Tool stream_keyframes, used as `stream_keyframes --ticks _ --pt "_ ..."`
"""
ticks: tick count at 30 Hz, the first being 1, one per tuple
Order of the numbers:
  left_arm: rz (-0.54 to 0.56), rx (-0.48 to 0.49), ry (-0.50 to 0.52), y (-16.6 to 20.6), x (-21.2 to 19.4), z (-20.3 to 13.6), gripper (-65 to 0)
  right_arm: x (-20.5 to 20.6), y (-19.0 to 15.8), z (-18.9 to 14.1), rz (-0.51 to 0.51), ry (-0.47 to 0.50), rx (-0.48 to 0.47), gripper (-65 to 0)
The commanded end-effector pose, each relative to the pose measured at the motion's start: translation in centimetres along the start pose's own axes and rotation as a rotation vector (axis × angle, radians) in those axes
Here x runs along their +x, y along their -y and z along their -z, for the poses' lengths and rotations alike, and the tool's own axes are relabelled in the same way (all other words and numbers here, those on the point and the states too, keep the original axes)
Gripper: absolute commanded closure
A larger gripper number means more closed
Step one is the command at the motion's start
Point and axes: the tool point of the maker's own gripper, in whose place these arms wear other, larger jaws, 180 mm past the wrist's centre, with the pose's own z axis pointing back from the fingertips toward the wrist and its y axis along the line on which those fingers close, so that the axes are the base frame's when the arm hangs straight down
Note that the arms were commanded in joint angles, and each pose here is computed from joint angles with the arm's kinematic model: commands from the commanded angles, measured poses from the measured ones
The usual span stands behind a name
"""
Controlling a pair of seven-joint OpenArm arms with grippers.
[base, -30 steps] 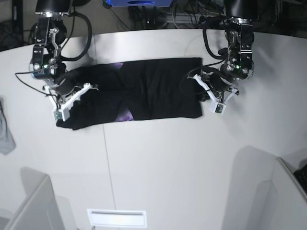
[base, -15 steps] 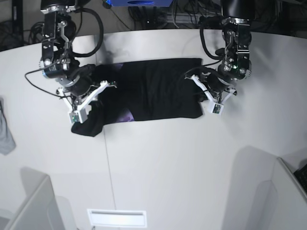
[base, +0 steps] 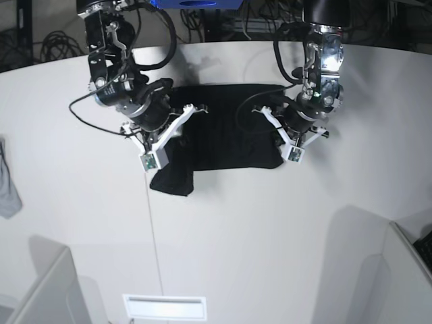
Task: Fold the T-shirt properly
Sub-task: 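Lift the strip end with the right gripper and fold it toward the left gripper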
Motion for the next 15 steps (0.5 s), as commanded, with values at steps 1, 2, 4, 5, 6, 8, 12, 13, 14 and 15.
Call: stream_keyframes --ticks 1,2,4,5,6,8,12,13,14,15 --pt "0.018 0.006 -0.077 0.0 -1.7 0.0 0.0 1.4 -1.2 -0.3 -0.011 0.056 0.033 0.0" --pt "0.018 0.006 -0.077 0.0 -1.7 0.0 0.0 1.5 -1.6 -0.2 -0.017 0.061 0.043 0.0" --pt "0.019 0.007 -0.078 0.0 -1.7 0.0 0.0 1.5 -2.6 -0.1 -0.022 0.065 0.069 0.0" --pt "0.019 0.007 -0.078 0.0 -1.7 0.0 0.0 1.5 -3.2 0.0 -0.014 0.070 0.082 0.0" --pt "0.020 0.008 -0.078 -0.1 -1.7 -0.1 0.0 1.6 -3.7 0.1 0.000 0.074 0.088 0.0" --pt "0.021 0.009 -0.079 -0.2 -1.7 -0.1 0.0 1.3 -4.5 0.2 0.016 0.066 0.098 0.0" --pt "0.020 0.008 -0.080 -0.1 -1.8 -0.1 0.0 1.1 -7.1 0.5 0.009 0.052 0.147 0.0" --pt "0.020 0.008 -0.080 -0.1 -1.8 -0.1 0.0 1.3 -7.8 0.6 0.016 0.059 0.159 0.0" --pt "0.021 0.009 -0.079 -0.1 -1.7 -0.1 0.0 1.2 -8.2 0.7 0.024 0.061 0.161 0.0" --pt "0.021 0.009 -0.077 -0.1 -1.7 -0.1 0.0 1.5 -8.5 0.8 0.027 0.070 0.164 0.0"
